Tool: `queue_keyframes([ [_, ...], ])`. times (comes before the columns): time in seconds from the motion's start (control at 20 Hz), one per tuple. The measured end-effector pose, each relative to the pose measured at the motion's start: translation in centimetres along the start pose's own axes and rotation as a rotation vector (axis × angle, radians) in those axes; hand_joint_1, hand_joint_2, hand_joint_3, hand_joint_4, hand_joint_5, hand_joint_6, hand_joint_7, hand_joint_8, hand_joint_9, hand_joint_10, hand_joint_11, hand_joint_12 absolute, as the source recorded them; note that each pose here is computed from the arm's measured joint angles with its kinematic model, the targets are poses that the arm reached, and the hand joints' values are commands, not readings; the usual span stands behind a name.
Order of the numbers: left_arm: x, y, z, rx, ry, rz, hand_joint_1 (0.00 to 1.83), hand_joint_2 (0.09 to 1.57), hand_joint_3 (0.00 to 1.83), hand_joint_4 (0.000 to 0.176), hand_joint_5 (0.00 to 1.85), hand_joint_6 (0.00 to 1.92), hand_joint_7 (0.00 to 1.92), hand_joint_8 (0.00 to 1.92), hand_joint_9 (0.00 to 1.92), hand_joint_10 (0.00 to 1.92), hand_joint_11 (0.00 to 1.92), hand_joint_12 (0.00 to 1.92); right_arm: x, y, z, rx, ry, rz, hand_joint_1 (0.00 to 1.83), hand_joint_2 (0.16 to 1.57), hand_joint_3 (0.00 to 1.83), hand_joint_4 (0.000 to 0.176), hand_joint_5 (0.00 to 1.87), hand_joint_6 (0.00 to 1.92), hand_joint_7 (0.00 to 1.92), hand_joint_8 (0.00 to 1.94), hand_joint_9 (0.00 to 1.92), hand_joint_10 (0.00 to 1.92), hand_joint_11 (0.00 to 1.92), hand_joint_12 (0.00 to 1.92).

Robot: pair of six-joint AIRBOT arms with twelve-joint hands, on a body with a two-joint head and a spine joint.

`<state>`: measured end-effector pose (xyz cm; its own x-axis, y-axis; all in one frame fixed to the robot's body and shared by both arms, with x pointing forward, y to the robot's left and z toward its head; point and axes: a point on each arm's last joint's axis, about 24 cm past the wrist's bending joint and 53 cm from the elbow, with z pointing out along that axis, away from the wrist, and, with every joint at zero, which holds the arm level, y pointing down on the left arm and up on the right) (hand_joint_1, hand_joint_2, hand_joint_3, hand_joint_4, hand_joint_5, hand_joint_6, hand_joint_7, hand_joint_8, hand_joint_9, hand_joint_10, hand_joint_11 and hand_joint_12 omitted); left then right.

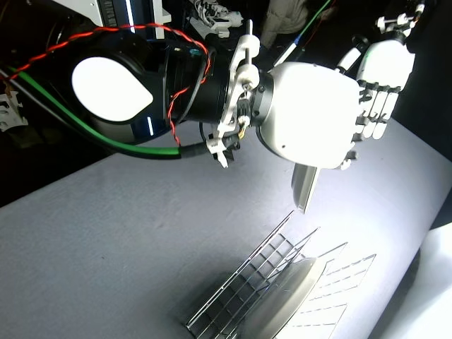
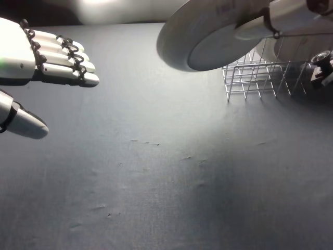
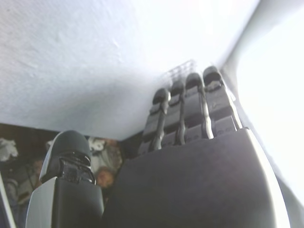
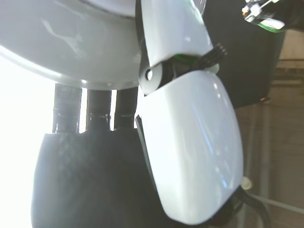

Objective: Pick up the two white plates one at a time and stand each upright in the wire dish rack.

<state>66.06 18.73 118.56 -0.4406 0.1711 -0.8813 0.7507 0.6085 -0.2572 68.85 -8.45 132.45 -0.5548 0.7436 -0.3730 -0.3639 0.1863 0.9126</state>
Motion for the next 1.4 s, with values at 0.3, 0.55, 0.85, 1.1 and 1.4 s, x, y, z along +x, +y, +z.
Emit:
queue_keyframes([
  [0.3, -0.1, 0.2, 0.0, -0.006, -0.004, -0.001, 0.0, 1.2, 0.0, 0.0, 0.0, 0.0, 0.0, 0.0, 0.0, 0.0, 0.0, 0.0, -2.1, -1.1, -0.5, 0.032, -0.043, 0.02, 1.49, 1.08, 0.0, 0.0, 0.99, 0.93, 1.02, 0.8, 1.02, 0.86, 0.84, 1.48],
  [0.55, -0.1, 0.2, 0.0, -0.007, -0.004, 0.0, 0.0, 1.19, 0.0, 0.0, 0.01, 0.0, 0.0, 0.0, 0.0, 0.0, 0.0, 0.0, -4.5, -3.7, -1.7, 0.092, -0.087, 0.005, 1.49, 1.09, 0.0, 0.0, 0.93, 1.0, 1.0, 0.8, 1.03, 0.87, 0.83, 1.5],
  [0.85, -0.1, 0.2, 0.0, -0.007, -0.004, -0.001, 0.0, 1.2, 0.0, 0.0, 0.0, 0.0, 0.0, 0.0, 0.0, 0.0, 0.0, 0.0, -5.9, -6.2, -2.4, 0.141, -0.11, -0.016, 1.49, 1.09, 0.0, 0.0, 0.95, 1.0, 1.02, 0.77, 1.01, 0.89, 0.8, 1.51],
  [1.1, -0.2, 0.2, 0.0, -0.007, -0.006, -0.003, 0.0, 1.19, 0.0, 0.0, 0.0, 0.0, 0.0, 0.0, 0.0, 0.0, 0.0, 0.0, -6.0, -8.0, -3.1, 0.17, -0.103, -0.055, 1.49, 1.09, 0.0, 0.0, 0.99, 0.94, 1.0, 0.82, 1.0, 0.91, 0.81, 1.51],
  [1.4, 0.0, -0.2, 0.3, 0.002, -0.003, -0.002, 0.0, 1.19, 0.0, 0.0, 0.0, 0.0, 0.0, 0.0, 0.0, 0.0, 0.0, 0.0, -5.7, -9.1, -3.6, 0.179, -0.089, -0.091, 1.49, 1.1, 0.0, 0.0, 0.92, 1.03, 0.97, 0.89, 0.94, 0.97, 0.82, 1.52],
])
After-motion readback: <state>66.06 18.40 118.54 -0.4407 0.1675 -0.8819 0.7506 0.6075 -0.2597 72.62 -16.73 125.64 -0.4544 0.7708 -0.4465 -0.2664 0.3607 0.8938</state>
